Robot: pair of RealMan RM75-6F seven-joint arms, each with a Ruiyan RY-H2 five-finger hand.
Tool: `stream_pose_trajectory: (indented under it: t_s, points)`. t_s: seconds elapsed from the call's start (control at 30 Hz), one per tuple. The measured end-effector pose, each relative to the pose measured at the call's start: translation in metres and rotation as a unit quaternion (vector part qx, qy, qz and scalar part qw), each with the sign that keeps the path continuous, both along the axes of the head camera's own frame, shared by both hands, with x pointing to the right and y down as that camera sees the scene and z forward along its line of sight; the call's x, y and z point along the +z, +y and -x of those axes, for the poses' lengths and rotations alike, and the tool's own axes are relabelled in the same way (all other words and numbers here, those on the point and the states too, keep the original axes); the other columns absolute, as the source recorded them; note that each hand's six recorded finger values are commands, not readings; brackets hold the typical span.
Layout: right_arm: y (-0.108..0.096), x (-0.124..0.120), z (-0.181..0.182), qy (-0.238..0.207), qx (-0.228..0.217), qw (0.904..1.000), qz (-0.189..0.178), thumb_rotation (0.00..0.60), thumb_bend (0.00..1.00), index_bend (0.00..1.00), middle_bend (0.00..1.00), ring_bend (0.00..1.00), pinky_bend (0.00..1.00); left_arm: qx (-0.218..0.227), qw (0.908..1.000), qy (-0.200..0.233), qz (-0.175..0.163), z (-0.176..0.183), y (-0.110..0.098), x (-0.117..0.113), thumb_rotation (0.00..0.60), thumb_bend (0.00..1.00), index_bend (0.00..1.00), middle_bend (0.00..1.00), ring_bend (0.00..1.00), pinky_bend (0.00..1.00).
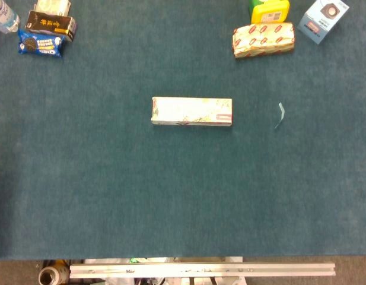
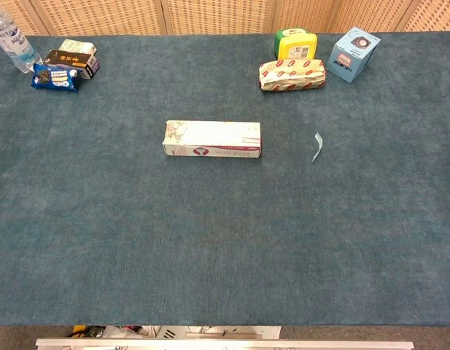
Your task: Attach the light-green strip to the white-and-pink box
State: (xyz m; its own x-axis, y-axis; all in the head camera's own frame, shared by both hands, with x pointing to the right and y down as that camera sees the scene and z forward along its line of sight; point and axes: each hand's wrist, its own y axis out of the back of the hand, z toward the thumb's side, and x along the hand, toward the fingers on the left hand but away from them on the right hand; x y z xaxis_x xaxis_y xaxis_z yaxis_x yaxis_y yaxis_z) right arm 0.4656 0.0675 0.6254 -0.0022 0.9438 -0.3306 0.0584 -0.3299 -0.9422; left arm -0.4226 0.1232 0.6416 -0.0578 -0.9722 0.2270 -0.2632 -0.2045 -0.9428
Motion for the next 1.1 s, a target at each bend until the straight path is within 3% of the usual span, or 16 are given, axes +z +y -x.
stream_pose_trajectory:
  t_s: [0.47, 0.53, 0.63, 0.73, 0.87, 1.1]
  points:
    - [-0.012, -0.002, 0.014, -0.014, -0.021, 0.9997, -0.005, 0.6, 0.13, 0.34, 0.44, 0.47, 0.53, -0.003, 1.0, 0.004, 0.0, 0.002, 0.002, 0.0, 0.6, 0.29, 0.07, 0.32, 0.33, 0.32]
    - [-0.017, -0.001, 0.02, -0.014, -0.033, 0.9994, -0.001, 0.6, 0.13, 0.34, 0.47, 0.51, 0.56, -0.003, 1.0, 0.004, -0.001, 0.002, 0.002, 0.0, 0.6, 0.29, 0.07, 0.32, 0.33, 0.32]
    - [-0.024, 0.002, 0.032, -0.011, -0.055, 0.9984, 0.004, 0.6, 0.13, 0.34, 0.64, 0.72, 0.81, -0.004, 1.0, 0.006, -0.002, 0.003, 0.003, 0.0, 0.6, 0.29, 0.07, 0.32, 0.33, 0.32]
    - [-0.033, 0.006, 0.045, -0.009, -0.079, 0.9967, 0.015, 0.6, 0.13, 0.35, 0.79, 0.89, 0.97, -0.007, 0.9999, 0.007, -0.004, 0.005, 0.005, -0.001, 0.6, 0.29, 0.07, 0.32, 0.33, 0.32]
    - [-0.046, 0.015, 0.065, 0.001, -0.12, 0.9923, 0.031, 0.6, 0.13, 0.38, 0.87, 0.97, 1.0, -0.012, 0.9999, 0.007, -0.003, 0.009, 0.008, -0.002, 0.6, 0.29, 0.07, 0.32, 0.33, 0.32]
    - [-0.064, 0.041, 0.104, 0.033, -0.187, 0.9798, 0.063, 0.6, 0.13, 0.4, 0.89, 1.0, 1.0, -0.02, 0.9997, 0.009, -0.008, 0.014, 0.012, -0.005, 0.6, 0.29, 0.07, 0.32, 0.33, 0.32]
